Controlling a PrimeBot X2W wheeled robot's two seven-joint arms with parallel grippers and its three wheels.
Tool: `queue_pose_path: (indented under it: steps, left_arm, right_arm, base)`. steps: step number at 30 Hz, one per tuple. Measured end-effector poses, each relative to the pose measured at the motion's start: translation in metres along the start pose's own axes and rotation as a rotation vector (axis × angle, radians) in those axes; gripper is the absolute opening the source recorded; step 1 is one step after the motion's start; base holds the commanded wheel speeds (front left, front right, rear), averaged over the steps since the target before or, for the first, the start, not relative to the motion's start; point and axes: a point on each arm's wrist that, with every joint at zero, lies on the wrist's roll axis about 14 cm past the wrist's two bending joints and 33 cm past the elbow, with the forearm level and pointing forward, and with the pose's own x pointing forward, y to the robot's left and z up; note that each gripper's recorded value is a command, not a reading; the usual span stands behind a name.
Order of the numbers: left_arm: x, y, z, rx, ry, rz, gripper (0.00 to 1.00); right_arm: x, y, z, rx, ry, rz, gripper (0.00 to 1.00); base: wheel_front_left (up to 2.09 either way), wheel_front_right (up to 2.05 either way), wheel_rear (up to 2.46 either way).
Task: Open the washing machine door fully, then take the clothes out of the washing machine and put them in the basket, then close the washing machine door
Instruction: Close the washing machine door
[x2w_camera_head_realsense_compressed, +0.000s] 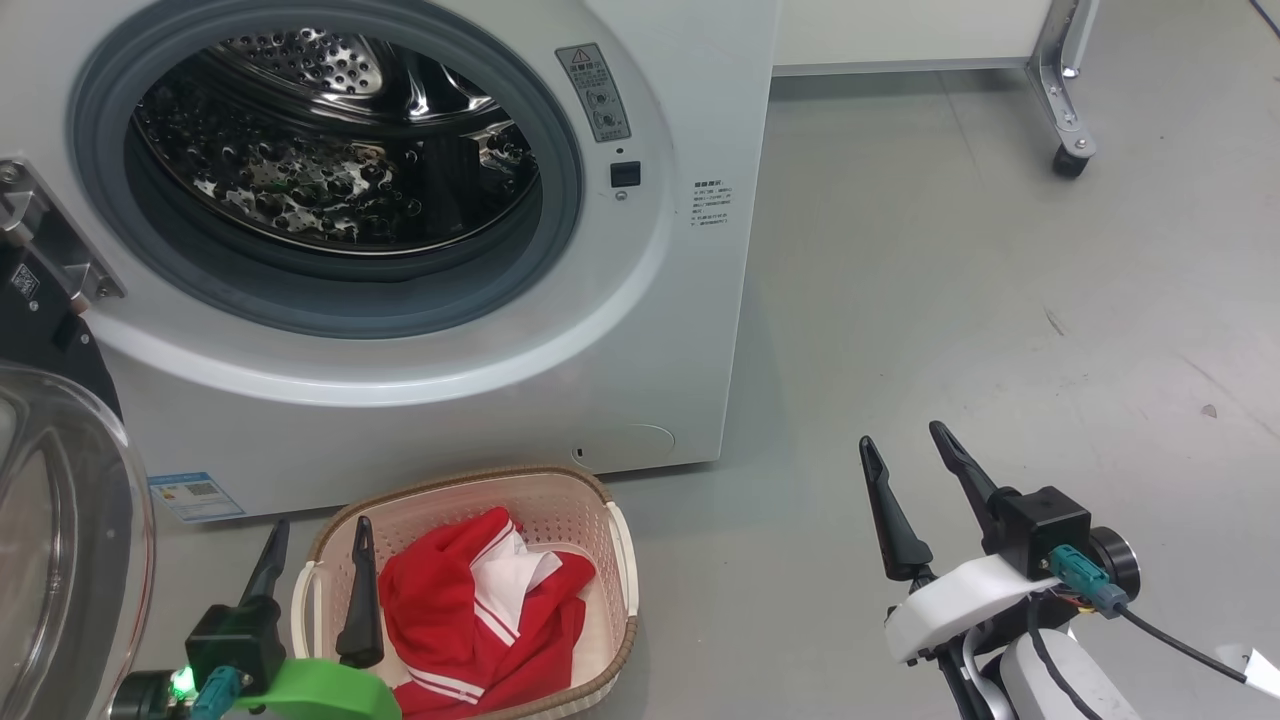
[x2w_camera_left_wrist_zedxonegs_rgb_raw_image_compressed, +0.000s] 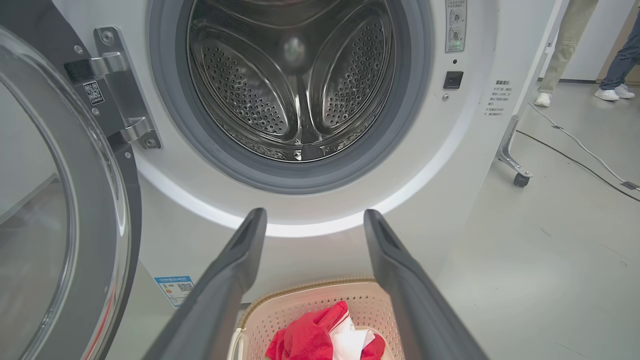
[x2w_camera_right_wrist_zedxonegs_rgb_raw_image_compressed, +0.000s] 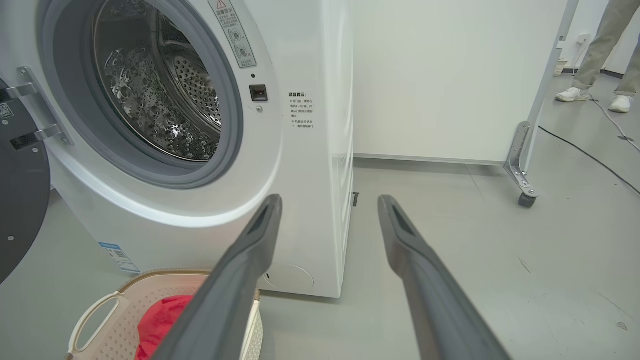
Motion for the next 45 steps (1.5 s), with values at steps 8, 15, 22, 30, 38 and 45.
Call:
queue_pose_path:
  steps: [8, 15, 22, 30, 38, 45]
  left_arm:
    - [0.000, -0.005, 0.004, 0.005, -0.005, -0.014, 1.00]
    - [-0.001, -0.006, 0.006, 0.016, -0.008, -0.013, 1.00]
    - [-0.003, -0.005, 0.007, 0.017, -0.006, -0.006, 1.00]
    - [-0.004, -0.006, 0.012, 0.016, -0.017, -0.008, 1.00]
    - [-0.005, -0.007, 0.015, 0.023, -0.023, -0.006, 1.00]
    - [-0.009, -0.007, 0.012, 0.032, -0.015, -0.008, 1.00]
  right_arm:
    - [0.000, -0.001, 0.000, 0.001, 0.001, -0.002, 1.00]
    - [0.001, 0.000, -0.001, 0.002, 0.003, 0.000, 1.00]
    - [0.002, 0.001, -0.001, 0.003, 0.003, 0.003, 1.00]
    - [0.001, 0.001, 0.000, 0.002, -0.002, 0.004, 1.00]
    - [0.001, 0.002, 0.002, 0.001, -0.007, 0.006, 1.00]
    - [0.000, 0.003, 0.002, 0.000, -0.008, 0.008, 1.00]
  base:
    - [0.00, 0.00, 0.00]
    - [0.00, 0.00, 0.00]
    - [0.00, 0.00, 0.00]
    - [0.00, 0.00, 0.00]
    - [-0.04, 0.04, 0.00]
    - [-0.31, 0.31, 0.00]
